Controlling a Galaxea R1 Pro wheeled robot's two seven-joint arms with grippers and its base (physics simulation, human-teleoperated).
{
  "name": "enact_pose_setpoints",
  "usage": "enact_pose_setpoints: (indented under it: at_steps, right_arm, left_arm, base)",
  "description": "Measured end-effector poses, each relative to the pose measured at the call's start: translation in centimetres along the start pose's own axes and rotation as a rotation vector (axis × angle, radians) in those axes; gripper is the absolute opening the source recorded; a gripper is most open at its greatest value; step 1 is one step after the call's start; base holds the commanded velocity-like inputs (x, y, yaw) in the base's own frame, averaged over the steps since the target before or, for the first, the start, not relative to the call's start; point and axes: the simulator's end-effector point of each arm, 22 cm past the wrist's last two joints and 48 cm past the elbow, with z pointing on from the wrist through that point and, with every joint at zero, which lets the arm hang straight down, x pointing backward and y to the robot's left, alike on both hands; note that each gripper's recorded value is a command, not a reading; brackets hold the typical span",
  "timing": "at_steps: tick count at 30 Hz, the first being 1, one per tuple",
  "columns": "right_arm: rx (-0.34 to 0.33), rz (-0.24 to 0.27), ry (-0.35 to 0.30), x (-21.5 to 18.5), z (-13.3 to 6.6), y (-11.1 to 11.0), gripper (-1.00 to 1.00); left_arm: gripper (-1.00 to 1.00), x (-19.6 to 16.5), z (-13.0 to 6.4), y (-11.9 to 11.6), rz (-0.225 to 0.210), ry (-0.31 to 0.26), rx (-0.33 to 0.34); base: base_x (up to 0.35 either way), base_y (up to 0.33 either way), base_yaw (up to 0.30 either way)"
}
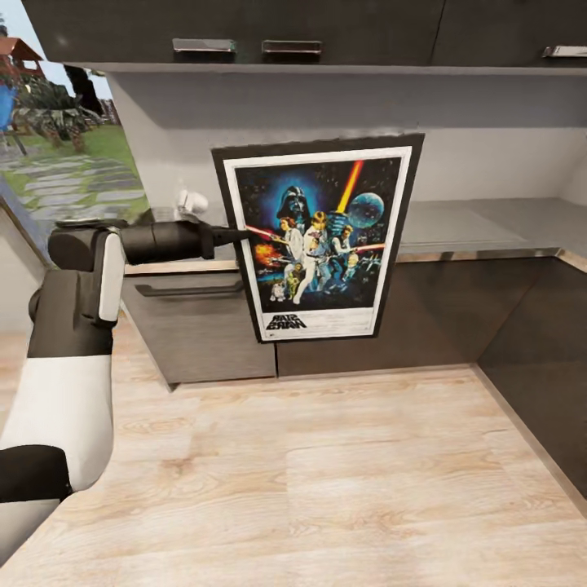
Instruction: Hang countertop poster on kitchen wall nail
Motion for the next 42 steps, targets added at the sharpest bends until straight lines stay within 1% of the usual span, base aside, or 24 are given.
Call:
enact_pose_setpoints:
  at_steps: [3, 7, 19, 26, 28, 34, 42]
  right_arm:
    - [0.0, 0.001, -0.004, -0.1, 0.0, 0.0, 1.0]
    - [0.001, 0.002, -0.01, -0.3, 0.1, 0.0, 1.0]
    - [0.003, 0.005, -0.028, -0.9, 0.3, -0.1, 1.0]
    - [0.004, 0.007, -0.039, -1.3, 0.4, -0.1, 1.0]
    - [0.004, 0.007, -0.042, -1.4, 0.5, -0.1, 1.0]
    - [0.005, 0.009, -0.052, -1.7, 0.5, -0.1, 1.0]
    - [0.006, 0.011, -0.065, -2.2, 0.7, -0.1, 1.0]
  left_arm:
    - [-1.0, 2.5, 0.1, 0.3, -0.043, 0.022, -0.003]
    - [-1.0, 3.8, 0.1, 0.4, -0.067, 0.034, -0.006]
    - [-1.0, 4.4, -0.2, -0.1, -0.081, 0.041, -0.007]
    - [-1.0, 4.1, -0.5, -0.4, -0.073, 0.036, -0.009]
    - [-1.0, 4.4, -0.4, -0.2, -0.085, 0.042, -0.011]
    - [-1.0, 4.5, -0.5, -0.1, -0.1, 0.047, -0.012]
    - [-1.0, 4.3, -0.6, -0.2, -0.109, 0.048, -0.012]
  base:
    - [0.0, 0.0, 0.0]
    - [0.0, 0.0, 0.0]
    - [0.0, 0.0, 0.0]
    - [0.0, 0.0, 0.0]
    - [0.0, 0.0, 0.0]
    - [0.0, 0.0, 0.0]
    - [0.0, 0.0, 0.0]
